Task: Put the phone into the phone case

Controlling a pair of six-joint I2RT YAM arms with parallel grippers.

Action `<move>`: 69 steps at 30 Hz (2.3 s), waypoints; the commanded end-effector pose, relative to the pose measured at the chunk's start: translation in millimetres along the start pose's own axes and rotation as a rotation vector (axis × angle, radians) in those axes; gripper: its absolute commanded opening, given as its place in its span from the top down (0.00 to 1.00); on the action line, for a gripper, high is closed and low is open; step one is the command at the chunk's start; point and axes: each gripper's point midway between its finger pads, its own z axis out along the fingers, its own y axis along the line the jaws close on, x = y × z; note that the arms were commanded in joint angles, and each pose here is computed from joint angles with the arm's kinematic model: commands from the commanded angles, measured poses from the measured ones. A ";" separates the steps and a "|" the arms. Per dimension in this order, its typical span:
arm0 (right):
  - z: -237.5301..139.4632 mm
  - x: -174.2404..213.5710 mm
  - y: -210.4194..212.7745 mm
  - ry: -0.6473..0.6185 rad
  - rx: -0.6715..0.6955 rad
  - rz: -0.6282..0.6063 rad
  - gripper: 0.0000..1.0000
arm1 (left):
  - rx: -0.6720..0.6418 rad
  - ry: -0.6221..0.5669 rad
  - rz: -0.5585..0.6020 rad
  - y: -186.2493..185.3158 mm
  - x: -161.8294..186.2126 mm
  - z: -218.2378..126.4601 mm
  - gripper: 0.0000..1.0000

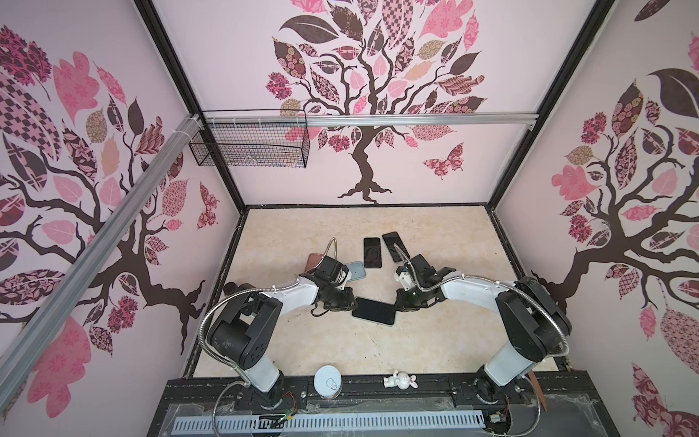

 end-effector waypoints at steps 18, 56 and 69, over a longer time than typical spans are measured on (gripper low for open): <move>43.3 26.8 -22.7 0.135 0.119 -0.003 0.87 | 0.065 -0.024 0.019 -13.8 -8.9 9.5 0.78; 41.2 26.9 -55.7 0.170 0.404 -0.062 0.86 | 0.015 -0.061 -0.029 0.1 -7.3 12.9 0.79; 21.4 8.5 -24.9 0.105 0.338 -0.127 0.83 | -0.024 -0.099 -0.027 3.4 -10.3 -3.9 0.78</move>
